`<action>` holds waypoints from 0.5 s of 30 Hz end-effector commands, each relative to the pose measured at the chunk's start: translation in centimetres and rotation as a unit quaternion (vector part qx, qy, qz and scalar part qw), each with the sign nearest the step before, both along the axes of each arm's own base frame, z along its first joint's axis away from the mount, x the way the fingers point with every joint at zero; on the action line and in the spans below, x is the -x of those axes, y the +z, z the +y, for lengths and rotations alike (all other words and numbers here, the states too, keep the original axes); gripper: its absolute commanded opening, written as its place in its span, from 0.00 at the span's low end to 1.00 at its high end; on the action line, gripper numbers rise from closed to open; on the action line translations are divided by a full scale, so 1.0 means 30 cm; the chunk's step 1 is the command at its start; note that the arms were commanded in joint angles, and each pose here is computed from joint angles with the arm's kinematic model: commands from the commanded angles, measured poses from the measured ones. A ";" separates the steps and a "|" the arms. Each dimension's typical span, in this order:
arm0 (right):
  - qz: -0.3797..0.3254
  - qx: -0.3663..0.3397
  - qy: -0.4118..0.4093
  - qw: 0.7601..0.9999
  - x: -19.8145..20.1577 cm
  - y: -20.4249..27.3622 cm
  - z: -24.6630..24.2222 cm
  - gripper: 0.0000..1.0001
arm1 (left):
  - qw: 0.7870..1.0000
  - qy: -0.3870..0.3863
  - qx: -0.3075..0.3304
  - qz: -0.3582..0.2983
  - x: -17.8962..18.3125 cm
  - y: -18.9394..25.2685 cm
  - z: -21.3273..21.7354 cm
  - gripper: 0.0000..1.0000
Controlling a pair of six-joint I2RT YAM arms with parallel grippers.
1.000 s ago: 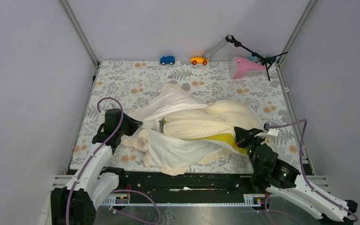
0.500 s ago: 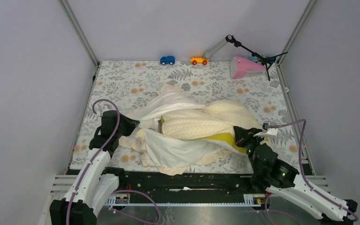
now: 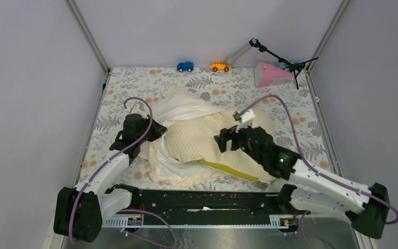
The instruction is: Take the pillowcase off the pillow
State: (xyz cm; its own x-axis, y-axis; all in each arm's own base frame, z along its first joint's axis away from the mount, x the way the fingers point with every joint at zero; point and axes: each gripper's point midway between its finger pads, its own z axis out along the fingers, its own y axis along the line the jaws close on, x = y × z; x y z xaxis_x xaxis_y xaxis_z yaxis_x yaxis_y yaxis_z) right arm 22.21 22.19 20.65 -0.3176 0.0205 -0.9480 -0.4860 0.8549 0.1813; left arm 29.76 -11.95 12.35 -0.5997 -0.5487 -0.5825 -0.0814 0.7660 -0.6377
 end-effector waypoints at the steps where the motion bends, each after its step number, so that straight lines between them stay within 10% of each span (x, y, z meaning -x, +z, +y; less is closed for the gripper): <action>1: 0.059 0.058 0.143 0.986 0.033 -0.004 0.210 0.92 | 0.997 -0.044 -0.001 -0.067 -0.066 0.098 -0.054 0.00; 11: 0.143 0.130 0.229 0.954 0.073 -0.204 0.414 0.92 | 0.997 -0.032 -0.052 -0.043 -0.069 0.009 -0.009 0.00; 15: 0.159 0.198 0.173 0.952 0.019 -0.289 0.360 0.59 | 0.996 -0.006 -0.076 -0.038 -0.074 -0.014 0.032 0.00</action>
